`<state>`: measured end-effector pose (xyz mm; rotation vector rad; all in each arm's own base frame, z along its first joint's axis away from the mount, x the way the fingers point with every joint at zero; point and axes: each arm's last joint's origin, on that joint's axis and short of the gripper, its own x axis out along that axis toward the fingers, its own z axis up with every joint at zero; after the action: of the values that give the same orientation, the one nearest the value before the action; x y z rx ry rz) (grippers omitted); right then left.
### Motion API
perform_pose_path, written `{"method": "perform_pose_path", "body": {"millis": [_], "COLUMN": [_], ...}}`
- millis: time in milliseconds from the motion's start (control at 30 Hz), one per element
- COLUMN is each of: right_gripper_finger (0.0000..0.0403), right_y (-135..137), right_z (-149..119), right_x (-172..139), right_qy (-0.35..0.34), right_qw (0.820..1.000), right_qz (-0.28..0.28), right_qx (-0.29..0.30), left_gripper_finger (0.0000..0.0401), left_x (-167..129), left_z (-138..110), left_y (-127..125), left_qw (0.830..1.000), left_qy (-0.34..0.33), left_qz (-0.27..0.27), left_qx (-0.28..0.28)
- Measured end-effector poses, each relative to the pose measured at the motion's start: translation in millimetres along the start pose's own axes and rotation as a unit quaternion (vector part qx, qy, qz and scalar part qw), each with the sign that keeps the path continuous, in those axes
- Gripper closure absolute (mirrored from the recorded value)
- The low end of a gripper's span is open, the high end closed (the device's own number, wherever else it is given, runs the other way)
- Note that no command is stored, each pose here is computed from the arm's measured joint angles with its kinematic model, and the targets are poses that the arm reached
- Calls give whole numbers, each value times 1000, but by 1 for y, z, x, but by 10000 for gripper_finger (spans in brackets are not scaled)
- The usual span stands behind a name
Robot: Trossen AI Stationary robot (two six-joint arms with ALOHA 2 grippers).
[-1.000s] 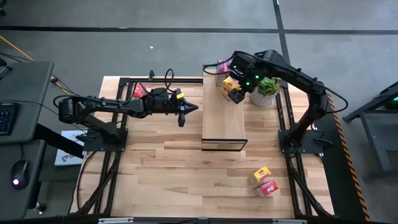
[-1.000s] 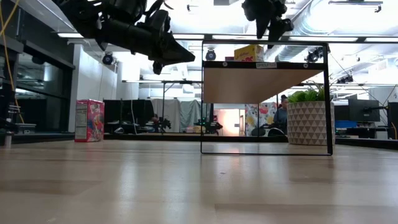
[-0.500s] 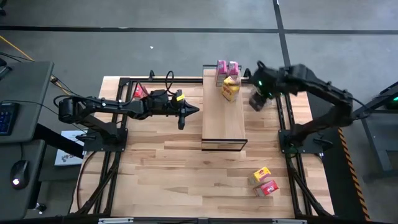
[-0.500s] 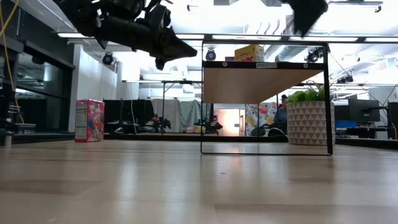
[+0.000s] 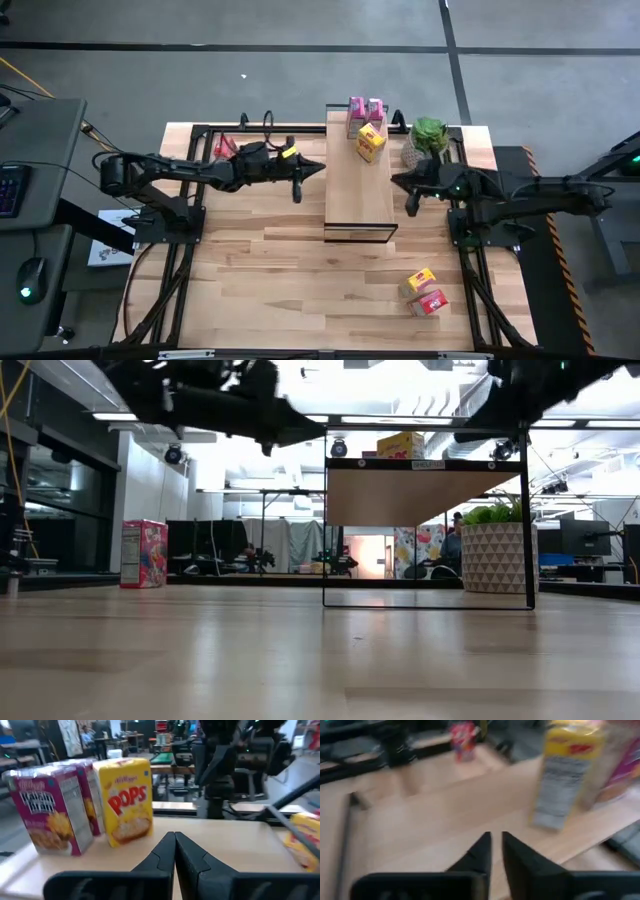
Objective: Stack cereal on shelf
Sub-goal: Put the top yellow cereal box on the shelf
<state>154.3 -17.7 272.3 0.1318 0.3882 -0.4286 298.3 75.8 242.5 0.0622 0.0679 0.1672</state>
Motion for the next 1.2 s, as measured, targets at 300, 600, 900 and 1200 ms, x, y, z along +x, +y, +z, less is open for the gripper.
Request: {"method": "perform_pose_path", "body": {"millis": [300, 600, 900, 1200], "right_gripper_finger": [399, 401, 402, 403], "right_y": [-10, -13, -12, -22], "right_z": [-41, -40, -33, -30], "right_x": [14, 13, 15, 44], "right_qy": [-93, -106, -134, -145], "right_qw": [986, 979, 978, 966], "right_qz": [-138, -174, -163, -200], "right_qx": [-1, -9, 10, 71], "left_gripper_finger": [401, 401, 401, 401], "left_x": [69, 106, 118, 118], "left_z": [9, 16, -3, -1], "left_y": [8, 23, 38, 41], "left_qw": [991, 989, 985, 986], "left_qy": [119, 99, 121, 110], "left_qz": [55, 96, 112, 118], "left_qx": [38, 57, 41, 31]}}
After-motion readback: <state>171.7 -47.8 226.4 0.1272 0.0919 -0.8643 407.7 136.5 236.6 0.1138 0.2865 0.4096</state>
